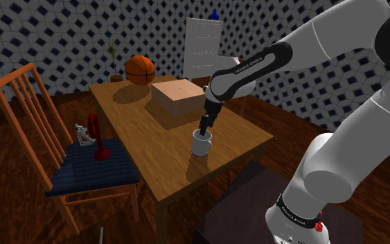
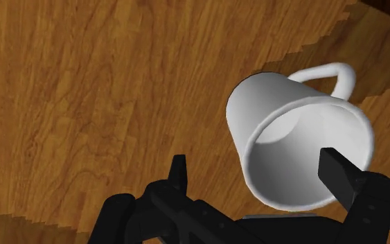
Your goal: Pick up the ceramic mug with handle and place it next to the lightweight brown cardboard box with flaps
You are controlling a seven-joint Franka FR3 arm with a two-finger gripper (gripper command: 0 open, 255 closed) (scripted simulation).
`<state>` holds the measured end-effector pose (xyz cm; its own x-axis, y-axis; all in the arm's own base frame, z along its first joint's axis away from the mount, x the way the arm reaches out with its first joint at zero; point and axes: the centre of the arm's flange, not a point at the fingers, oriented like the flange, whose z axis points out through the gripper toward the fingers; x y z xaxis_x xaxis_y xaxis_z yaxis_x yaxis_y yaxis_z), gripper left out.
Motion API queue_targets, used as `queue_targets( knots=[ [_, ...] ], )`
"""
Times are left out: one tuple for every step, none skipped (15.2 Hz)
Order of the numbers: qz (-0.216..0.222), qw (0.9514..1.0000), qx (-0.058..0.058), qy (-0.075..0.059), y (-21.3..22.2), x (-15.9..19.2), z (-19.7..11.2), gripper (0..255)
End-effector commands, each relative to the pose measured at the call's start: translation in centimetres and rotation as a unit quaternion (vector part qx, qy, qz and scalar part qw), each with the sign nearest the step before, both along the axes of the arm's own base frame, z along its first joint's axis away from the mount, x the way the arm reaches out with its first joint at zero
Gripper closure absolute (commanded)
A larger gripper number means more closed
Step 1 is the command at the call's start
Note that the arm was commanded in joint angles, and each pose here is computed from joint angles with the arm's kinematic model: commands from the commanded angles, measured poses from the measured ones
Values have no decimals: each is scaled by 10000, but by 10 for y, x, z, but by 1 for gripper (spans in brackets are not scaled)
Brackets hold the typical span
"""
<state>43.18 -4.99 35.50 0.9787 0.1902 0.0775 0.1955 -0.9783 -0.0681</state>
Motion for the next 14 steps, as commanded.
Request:
queue_targets(
  knots=[
    [5,10000,-3,-8,-1,1,-10,0],
    [5,10000,-3,-8,0,1,-15,0],
    [5,10000,-3,-8,0,2,-21,0],
    [5,10000,-3,-8,1,2,-26,0],
    [5,10000,-3,-8,1,3,-34,0],
    [5,10000,-3,-8,1,3,-34,0],
    [5,10000,-3,-8,1,2,-34,0],
    [5,10000,-3,-8,1,2,-34,0],
    [5,10000,-3,-8,1,3,-34,0],
    [5,10000,-3,-8,1,3,-34,0],
    [5,10000,-3,-8,1,3,-34,0],
    [5,10000,-3,-8,1,3,-34,0],
    [5,10000,-3,-8,1,2,-34,0],
    [5,10000,-3,-8,1,2,-34,255]
  ],
)
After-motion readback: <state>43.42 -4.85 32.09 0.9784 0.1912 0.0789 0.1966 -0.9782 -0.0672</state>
